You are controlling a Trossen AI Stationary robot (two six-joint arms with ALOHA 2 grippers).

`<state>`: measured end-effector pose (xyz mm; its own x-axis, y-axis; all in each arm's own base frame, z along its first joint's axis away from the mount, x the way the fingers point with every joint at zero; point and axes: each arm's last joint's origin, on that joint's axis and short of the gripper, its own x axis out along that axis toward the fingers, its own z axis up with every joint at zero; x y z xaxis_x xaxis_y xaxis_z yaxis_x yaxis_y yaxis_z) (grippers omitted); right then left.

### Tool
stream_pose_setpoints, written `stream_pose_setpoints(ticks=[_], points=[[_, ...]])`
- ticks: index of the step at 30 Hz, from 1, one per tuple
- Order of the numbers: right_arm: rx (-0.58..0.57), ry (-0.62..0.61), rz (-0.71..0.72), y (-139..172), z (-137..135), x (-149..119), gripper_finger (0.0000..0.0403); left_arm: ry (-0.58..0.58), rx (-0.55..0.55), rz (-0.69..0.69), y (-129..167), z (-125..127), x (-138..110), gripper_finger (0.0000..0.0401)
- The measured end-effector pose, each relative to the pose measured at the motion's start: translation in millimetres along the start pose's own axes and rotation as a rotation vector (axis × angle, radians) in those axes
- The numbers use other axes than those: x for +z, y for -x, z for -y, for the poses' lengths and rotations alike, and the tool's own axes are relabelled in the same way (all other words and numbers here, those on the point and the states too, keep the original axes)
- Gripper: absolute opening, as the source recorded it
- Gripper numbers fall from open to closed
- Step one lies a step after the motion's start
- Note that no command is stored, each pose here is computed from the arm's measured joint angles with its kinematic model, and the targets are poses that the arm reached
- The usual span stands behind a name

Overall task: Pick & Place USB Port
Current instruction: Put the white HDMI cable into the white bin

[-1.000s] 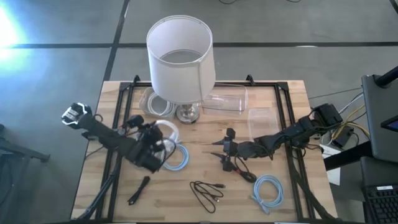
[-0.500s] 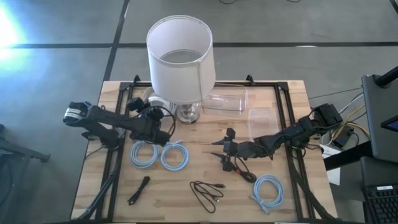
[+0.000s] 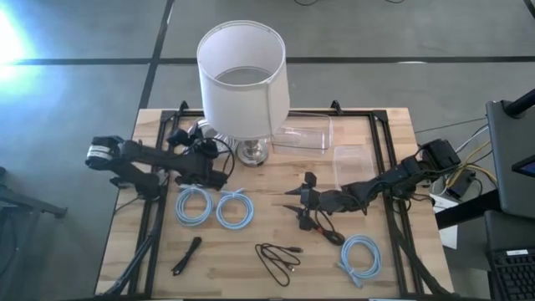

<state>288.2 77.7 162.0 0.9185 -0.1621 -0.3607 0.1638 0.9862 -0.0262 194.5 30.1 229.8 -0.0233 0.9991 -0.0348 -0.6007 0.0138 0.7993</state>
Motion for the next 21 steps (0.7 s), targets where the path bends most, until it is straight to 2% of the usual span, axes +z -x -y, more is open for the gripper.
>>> stream_pose_setpoints(ticks=[10,21], points=[[0.0,0.029,0.0,0,0,0,0.0199,0.125,0.072,-0.137,-29,17,-19,0.0044],[-0.009,0.062,0.0,-1,3,0,0.0199,0.155,0.013,-0.202,-36,36,-17,0.0043]])
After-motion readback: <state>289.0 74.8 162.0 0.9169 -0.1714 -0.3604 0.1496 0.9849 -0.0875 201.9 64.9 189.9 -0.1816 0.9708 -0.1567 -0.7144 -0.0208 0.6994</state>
